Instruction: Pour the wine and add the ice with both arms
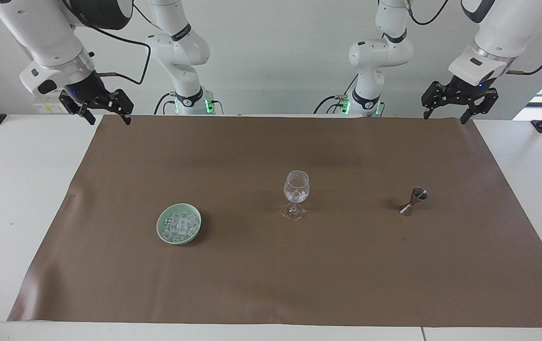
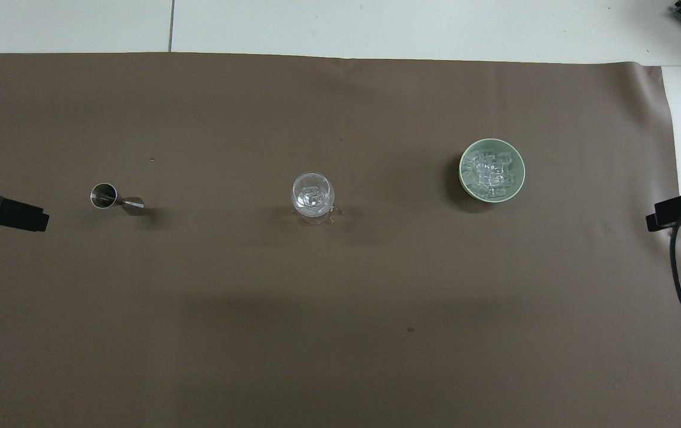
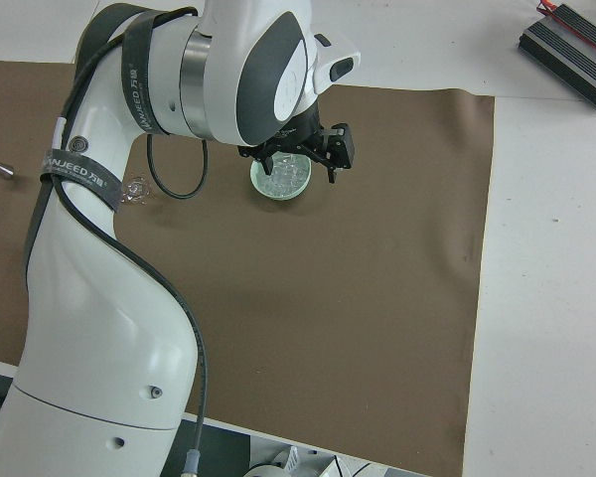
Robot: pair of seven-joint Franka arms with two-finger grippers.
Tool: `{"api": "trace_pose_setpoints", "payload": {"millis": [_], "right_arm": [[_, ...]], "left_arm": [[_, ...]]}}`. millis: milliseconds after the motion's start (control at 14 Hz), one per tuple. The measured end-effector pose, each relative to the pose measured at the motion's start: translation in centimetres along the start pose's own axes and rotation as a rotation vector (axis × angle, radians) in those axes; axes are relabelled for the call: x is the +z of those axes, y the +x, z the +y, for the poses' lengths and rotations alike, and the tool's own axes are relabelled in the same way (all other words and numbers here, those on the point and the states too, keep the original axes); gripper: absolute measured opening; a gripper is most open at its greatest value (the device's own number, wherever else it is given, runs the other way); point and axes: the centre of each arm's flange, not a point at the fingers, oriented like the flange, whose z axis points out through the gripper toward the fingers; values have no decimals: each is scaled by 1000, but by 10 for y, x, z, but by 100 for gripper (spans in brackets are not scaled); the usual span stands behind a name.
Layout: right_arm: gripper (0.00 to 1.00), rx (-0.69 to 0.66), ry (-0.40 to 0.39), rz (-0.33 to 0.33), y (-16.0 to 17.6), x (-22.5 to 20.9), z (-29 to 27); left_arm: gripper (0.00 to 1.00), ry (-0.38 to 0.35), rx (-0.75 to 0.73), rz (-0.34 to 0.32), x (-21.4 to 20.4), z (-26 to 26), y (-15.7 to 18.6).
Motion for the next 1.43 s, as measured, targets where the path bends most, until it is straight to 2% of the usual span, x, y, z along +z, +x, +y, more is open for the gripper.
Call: {"api": "trace_pose_setpoints", "payload": {"millis": [1426], "right_arm": [[100, -3, -2, 13, -1, -7, -2]], "left_arm": [[100, 1, 0, 7, -4, 1, -2]]}}
